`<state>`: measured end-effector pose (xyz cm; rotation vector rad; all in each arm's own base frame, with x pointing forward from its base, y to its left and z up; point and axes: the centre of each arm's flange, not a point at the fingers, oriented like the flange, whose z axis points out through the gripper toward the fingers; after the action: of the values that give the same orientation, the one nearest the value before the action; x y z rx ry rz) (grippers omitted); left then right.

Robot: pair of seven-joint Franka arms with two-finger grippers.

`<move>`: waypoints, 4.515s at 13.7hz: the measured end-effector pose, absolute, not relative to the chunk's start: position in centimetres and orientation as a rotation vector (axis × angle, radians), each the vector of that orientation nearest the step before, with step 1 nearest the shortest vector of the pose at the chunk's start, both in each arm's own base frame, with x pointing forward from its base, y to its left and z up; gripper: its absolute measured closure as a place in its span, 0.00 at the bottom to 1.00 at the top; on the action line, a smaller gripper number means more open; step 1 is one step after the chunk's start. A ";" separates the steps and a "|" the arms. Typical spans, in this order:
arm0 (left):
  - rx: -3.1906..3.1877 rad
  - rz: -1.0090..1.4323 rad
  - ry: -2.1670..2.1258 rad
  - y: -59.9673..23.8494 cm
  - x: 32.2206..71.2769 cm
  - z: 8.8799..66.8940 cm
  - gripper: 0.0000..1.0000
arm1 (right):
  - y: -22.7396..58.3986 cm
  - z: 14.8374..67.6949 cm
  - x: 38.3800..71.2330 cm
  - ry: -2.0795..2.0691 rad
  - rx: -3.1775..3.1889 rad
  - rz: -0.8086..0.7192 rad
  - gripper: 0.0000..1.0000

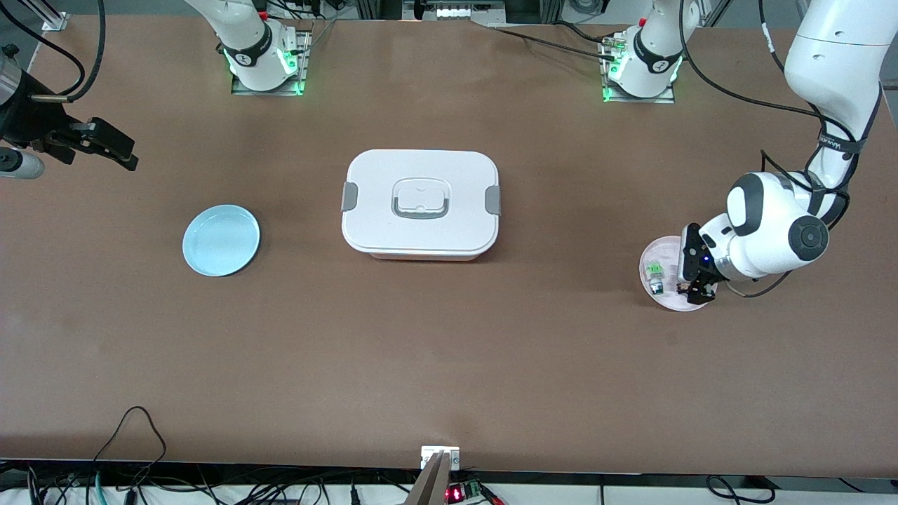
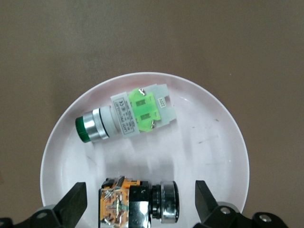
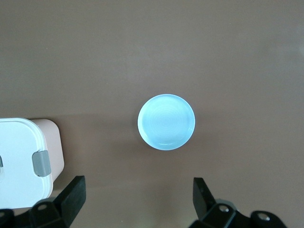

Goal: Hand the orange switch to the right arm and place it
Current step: 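Close the left gripper on the orange-and-black switch, then lift the switch with the left gripper while the right gripper reaches over, then grasp the orange switch with the right gripper beside the left gripper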

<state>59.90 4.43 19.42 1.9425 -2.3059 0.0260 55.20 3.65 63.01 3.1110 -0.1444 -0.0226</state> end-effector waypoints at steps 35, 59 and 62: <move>1.315 0.907 -0.747 -34.4 56.4 40.0 0.28 | 5.4 63.2 55.0 -0.088 3.212 -0.043 0.00; 1.364 0.876 -0.542 -47.7 51.2 47.2 0.28 | 20.7 48.0 55.0 -1.535 3.602 -2.015 0.00; 1.364 0.876 -0.542 -47.7 51.2 47.3 0.28 | 20.7 49.0 54.8 -1.645 3.493 -2.063 0.00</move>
<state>51.18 -47.68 47.26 1.3636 -0.5420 0.8757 54.80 20.71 48.98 3.4930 -1.6445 -2.0625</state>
